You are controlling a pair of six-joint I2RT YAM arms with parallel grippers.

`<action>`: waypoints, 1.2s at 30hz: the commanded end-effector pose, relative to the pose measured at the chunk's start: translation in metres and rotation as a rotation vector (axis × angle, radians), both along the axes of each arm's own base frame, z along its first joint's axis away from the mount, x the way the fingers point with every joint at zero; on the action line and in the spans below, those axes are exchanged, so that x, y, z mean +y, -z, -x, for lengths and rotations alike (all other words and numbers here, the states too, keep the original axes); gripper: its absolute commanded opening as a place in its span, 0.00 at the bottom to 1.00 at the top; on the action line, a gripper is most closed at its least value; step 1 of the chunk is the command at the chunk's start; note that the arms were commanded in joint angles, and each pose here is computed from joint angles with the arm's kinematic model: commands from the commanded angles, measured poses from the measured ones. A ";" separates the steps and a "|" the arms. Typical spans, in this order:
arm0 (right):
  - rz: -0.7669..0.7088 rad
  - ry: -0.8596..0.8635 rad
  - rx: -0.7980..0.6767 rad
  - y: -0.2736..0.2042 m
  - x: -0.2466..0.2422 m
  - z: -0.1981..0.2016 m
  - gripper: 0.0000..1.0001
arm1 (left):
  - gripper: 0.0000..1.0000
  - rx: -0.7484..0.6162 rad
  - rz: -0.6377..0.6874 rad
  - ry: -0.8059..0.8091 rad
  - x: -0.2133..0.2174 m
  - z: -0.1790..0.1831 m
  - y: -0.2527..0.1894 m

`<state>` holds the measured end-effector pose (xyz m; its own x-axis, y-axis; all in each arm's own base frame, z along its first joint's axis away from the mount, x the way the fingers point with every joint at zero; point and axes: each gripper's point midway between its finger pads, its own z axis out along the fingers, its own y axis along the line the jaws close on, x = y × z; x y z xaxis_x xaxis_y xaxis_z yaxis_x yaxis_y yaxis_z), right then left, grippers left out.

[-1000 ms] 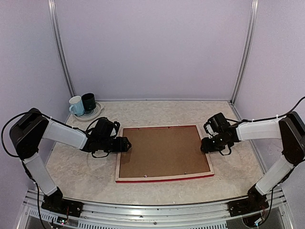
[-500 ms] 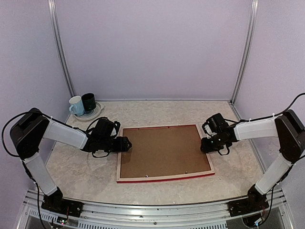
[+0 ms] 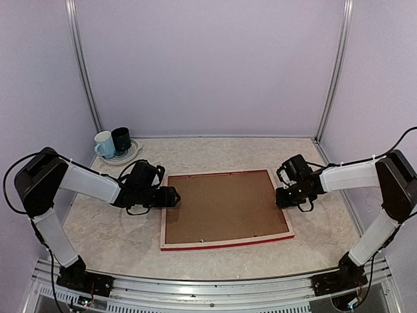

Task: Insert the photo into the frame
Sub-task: Press the fastener onto the backboard.

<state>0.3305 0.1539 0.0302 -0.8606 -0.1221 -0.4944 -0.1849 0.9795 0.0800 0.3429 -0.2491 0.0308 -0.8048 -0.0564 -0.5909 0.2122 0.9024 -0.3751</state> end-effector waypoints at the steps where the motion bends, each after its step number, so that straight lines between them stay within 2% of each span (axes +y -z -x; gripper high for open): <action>1: 0.045 0.000 0.055 0.016 -0.010 0.011 0.12 | 0.80 0.136 -0.069 0.025 0.009 0.026 0.037; 4: 0.054 0.022 0.057 0.017 -0.013 0.010 0.06 | 0.80 0.137 -0.072 0.024 0.010 0.026 0.037; 9: 0.035 0.057 0.063 0.015 -0.012 0.010 0.07 | 0.80 0.136 -0.075 0.019 0.011 0.026 0.037; 13: 0.041 0.087 0.034 0.001 -0.015 0.005 0.05 | 0.80 0.135 -0.076 0.019 0.011 0.026 0.037; 14: 0.038 0.089 0.031 -0.003 -0.014 0.002 0.07 | 0.80 0.135 -0.076 0.019 0.011 0.026 0.036; 18: 0.003 0.067 0.018 -0.019 -0.005 -0.003 0.42 | 0.80 0.133 -0.077 0.017 0.011 0.026 0.036; 20: -0.014 0.059 -0.001 -0.030 -0.002 -0.007 0.52 | 0.80 0.131 -0.077 0.016 0.012 0.025 0.035; 26: -0.012 0.019 -0.023 -0.052 0.004 -0.014 0.58 | 0.80 0.132 -0.077 0.016 0.012 0.026 0.035; 36: 0.064 -0.021 0.073 -0.012 -0.001 -0.006 0.58 | 0.80 0.132 -0.076 0.018 0.011 0.026 0.035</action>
<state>0.3444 0.1590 0.0636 -0.8642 -0.1340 -0.4850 -0.1870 0.9804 0.0624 0.3430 -0.2490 0.0308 -0.8047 -0.0564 -0.5910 0.2117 0.9028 -0.3745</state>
